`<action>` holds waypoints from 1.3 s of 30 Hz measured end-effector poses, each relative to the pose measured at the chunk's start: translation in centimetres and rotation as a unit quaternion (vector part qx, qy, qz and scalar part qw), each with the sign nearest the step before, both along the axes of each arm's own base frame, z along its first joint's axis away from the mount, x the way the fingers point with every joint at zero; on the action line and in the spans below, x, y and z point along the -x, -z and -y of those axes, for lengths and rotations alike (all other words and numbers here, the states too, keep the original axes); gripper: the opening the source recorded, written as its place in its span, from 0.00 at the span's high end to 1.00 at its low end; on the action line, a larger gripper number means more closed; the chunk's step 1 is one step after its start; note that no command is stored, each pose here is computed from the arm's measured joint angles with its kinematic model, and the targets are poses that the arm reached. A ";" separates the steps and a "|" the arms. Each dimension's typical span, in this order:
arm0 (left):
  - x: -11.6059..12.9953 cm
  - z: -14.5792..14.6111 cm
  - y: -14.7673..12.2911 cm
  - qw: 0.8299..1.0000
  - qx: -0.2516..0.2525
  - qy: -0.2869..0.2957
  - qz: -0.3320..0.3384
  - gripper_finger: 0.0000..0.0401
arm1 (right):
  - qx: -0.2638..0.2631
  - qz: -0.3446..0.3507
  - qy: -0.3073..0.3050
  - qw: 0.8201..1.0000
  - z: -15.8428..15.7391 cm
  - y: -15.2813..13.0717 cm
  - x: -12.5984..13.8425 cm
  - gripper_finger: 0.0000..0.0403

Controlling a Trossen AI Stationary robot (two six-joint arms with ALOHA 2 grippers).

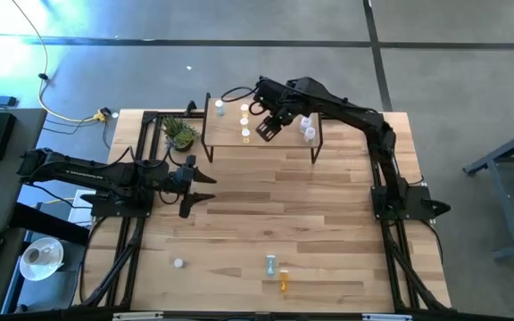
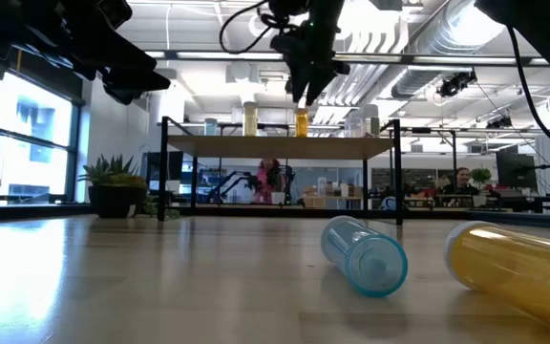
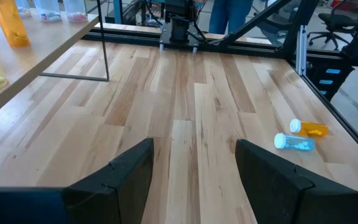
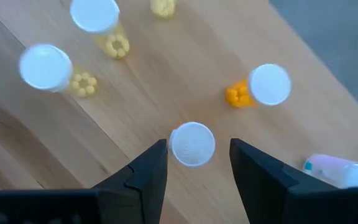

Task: Pick and place medicine bottles onto shelf by color
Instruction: Put the left blue pill bottle on the shelf aligned with the blue pill bottle

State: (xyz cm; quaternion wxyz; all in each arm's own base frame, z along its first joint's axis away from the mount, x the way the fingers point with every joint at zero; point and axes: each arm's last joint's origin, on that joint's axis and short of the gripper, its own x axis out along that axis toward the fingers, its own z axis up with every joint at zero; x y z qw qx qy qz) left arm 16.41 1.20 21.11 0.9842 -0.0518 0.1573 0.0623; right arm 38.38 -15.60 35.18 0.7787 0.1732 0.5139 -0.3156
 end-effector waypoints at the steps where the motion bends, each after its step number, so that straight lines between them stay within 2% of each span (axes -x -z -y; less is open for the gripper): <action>1: 0.0 0.0 0.0 1.000 0.000 0.000 0.000 0.46 | 0.001 0.003 0.000 1.000 -0.1 -0.4 0.1 0.59; 8: 0.0 0.0 0.1 1.000 0.002 0.000 -0.003 0.46 | 0.001 0.028 0.000 1.000 -0.8 -2.2 0.7 0.59; 14: 0.1 0.2 0.3 0.999 0.047 0.013 -0.011 0.46 | 0.000 -0.010 -0.031 0.999 -3.4 -2.4 1.0 0.59; 19: 0.1 0.3 0.2 0.997 0.068 0.037 -0.007 0.46 | 0.017 -0.058 -0.063 0.996 -6.4 -2.2 0.9 0.59; 22: 0.2 0.4 -0.3 0.994 0.100 0.038 -0.005 0.46 | 0.024 -0.066 -0.086 0.994 -8.2 -1.9 0.5 0.59; 25: 0.1 0.8 -1.1 0.993 0.109 0.048 0.006 0.46 | 0.027 -0.068 -0.115 0.991 -10.3 -1.8 0.3 0.59; 30: 0.0 2.1 -1.8 0.990 0.116 0.082 0.009 0.46 | 0.033 -0.066 -0.163 0.984 -14.0 -1.8 -0.1 0.59; 35: 0.1 3.8 -2.6 0.984 0.128 0.127 0.015 0.46 | 0.093 -0.072 -0.192 0.974 -17.6 -2.0 0.0 0.59; 39: 0.3 5.2 -2.9 0.980 0.139 0.143 0.014 0.46 | 0.096 -0.066 -0.209 0.971 -19.9 -1.9 0.2 0.59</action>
